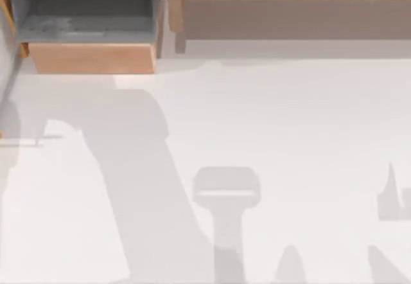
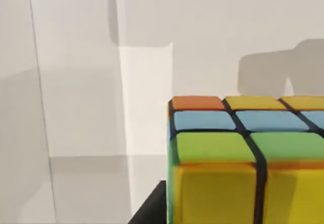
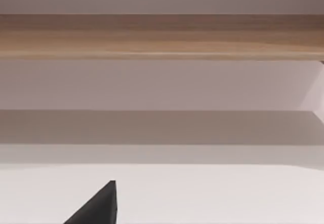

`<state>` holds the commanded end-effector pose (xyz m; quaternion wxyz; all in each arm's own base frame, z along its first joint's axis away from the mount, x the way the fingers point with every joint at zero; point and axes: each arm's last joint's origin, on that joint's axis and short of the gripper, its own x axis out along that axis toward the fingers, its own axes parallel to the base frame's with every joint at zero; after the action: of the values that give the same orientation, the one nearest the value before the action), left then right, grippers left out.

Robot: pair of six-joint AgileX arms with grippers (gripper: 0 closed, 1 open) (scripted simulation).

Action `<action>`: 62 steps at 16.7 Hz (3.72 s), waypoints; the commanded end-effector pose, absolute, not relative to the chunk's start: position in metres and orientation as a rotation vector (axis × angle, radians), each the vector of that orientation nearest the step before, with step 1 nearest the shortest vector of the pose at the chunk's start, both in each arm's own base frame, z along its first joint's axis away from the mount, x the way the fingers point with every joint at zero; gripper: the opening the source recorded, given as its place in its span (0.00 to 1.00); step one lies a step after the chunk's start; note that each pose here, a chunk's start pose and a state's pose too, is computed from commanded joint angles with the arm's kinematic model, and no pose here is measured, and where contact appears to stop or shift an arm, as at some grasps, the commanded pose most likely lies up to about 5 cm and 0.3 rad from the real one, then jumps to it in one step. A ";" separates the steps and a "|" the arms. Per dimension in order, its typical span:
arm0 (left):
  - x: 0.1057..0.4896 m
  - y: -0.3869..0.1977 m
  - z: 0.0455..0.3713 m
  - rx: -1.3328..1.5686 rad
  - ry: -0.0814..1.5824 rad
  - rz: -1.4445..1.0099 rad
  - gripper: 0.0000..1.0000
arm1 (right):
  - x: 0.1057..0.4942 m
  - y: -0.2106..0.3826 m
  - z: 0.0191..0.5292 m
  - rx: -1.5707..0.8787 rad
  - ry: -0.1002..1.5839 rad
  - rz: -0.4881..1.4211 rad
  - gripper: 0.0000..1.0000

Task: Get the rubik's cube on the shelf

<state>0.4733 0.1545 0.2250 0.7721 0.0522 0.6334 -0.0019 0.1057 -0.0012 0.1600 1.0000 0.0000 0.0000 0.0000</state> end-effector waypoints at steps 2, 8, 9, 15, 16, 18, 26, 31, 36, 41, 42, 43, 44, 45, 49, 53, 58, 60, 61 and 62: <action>0.465 0.124 0.258 0.206 1.359 0.028 0.00 | 0.106 -0.001 0.160 0.000 0.000 0.000 1.00; 0.432 -0.037 0.277 0.605 1.381 -0.076 0.00 | 0.106 -0.001 0.160 0.000 0.000 0.000 1.00; 0.426 -0.062 0.264 0.678 1.401 -0.104 0.00 | 0.106 -0.001 0.160 0.000 0.000 0.000 1.00; 0.403 -0.166 0.166 1.014 1.413 -0.168 0.00 | 0.106 -0.001 0.160 0.000 0.000 0.000 1.00; 0.400 -0.182 0.161 1.031 1.359 -0.169 0.00 | 0.106 -0.001 0.160 0.000 0.000 0.000 1.00; 0.391 -0.212 0.157 1.034 1.237 -0.177 0.00 | 0.106 -0.001 0.160 0.000 0.000 0.000 1.00; 0.341 -0.308 0.215 0.794 0.710 -0.252 0.00 | 0.106 -0.001 0.160 0.000 0.000 0.000 1.00; 0.326 -0.348 0.208 0.635 0.478 -0.251 0.00 | 0.106 -0.001 0.160 0.000 0.000 0.000 1.00; 0.323 -0.375 0.216 0.320 0.162 -0.203 0.00 | 0.106 -0.001 0.160 0.000 0.000 0.000 1.00; 0.337 -0.376 0.210 0.029 -0.084 -0.112 0.00 | 0.106 -0.001 0.160 0.000 0.000 0.000 1.00; 0.339 -0.375 0.204 -0.004 -0.113 -0.094 0.00 | 0.106 -0.001 0.160 0.000 0.000 0.000 1.00; 0.342 -0.374 0.196 -0.020 -0.129 -0.077 0.00 | 0.106 -0.001 0.160 0.000 0.000 0.000 1.00; 0.345 -0.372 0.188 -0.031 -0.142 -0.061 0.00 | 0.106 -0.001 0.160 0.000 0.000 0.000 1.00; 0.347 -0.370 0.178 -0.026 -0.143 -0.046 0.00 | 0.106 -0.001 0.160 0.000 0.000 0.000 1.00; 0.352 -0.365 0.157 -0.001 -0.135 -0.019 0.00 | 0.106 -0.001 0.160 0.000 0.000 0.000 1.00; 0.352 -0.365 0.157 -0.001 -0.135 -0.019 0.00 | 0.106 -0.001 0.160 0.000 0.000 0.000 1.00; 0.365 -0.368 0.157 0.006 -0.129 -0.020 0.00 | 0.106 -0.001 0.160 0.000 0.000 0.000 1.00; 0.378 -0.369 0.159 0.005 -0.131 -0.017 0.00 | 0.106 -0.001 0.160 0.000 0.000 0.000 1.00; 0.385 -0.370 0.161 0.004 -0.134 -0.015 0.00 | 0.106 -0.001 0.160 0.000 0.000 0.000 1.00; 0.391 -0.370 0.163 0.003 -0.136 -0.015 0.00 | 0.106 -0.001 0.160 0.000 0.000 0.000 1.00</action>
<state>0.3912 -0.3697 0.1628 0.9977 0.0017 -0.0678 -0.0073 0.1057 -0.0012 0.1600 1.0000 0.0000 0.0000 0.0000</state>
